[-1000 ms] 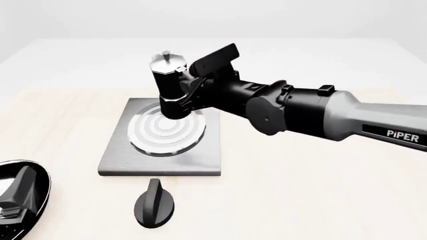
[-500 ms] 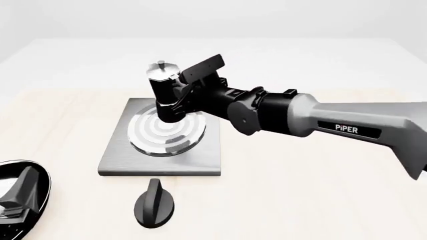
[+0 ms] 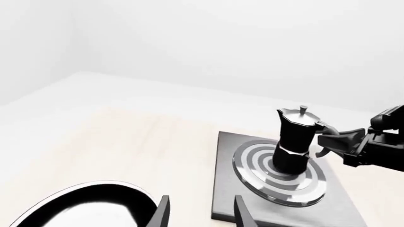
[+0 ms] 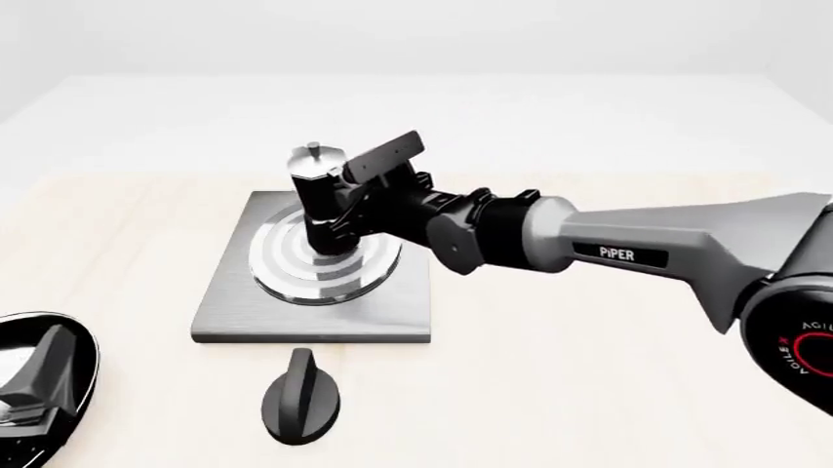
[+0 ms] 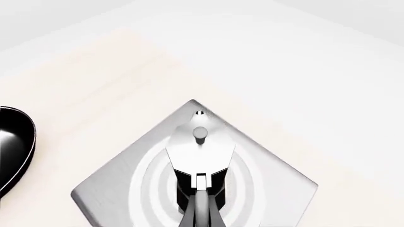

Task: Turn on the stove and put the moka pot on it.

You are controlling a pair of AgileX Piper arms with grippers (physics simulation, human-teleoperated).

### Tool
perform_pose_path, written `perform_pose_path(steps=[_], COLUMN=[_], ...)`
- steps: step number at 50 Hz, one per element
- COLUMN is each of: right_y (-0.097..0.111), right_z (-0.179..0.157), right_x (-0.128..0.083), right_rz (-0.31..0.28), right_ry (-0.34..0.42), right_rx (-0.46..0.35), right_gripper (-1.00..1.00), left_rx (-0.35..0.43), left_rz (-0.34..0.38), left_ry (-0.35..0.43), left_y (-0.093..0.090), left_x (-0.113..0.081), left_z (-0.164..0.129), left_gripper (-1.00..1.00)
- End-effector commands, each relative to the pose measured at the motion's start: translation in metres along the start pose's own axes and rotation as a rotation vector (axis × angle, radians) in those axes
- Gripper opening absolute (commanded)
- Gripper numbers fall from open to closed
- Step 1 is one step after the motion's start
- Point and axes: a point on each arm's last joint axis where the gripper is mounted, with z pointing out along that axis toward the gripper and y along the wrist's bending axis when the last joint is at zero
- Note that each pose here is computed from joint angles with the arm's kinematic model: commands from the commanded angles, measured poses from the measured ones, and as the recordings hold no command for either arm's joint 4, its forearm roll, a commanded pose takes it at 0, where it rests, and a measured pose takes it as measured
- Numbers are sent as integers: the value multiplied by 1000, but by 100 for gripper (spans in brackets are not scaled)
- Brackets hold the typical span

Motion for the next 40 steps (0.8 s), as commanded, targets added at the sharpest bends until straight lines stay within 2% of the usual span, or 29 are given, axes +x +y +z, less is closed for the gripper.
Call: perform_pose_path(steps=[1, 17, 28, 29, 40], right_y=[1, 0, -7, -11, -12], right_z=[10, 16, 12, 13, -13], right_x=[6, 23, 26, 25, 10], right_rz=[15, 26, 21, 20, 8], right_ry=[-4, 23, 33, 38, 20], right_rx=[-1, 1, 14, 22, 26], right_gripper=[-100, -100, -100, 100, 100], left_rx=[-1, -4, -4, -4, -2], left_rz=[-1, -5, -4, -4, -4], left_ry=[2, 1, -7, -8, -16], left_y=[0, 0, 0, 0, 0], left_x=[0, 0, 0, 0, -1], left_z=[0, 1, -1, -1, -1], left_gripper=[100, 100, 100, 100, 100])
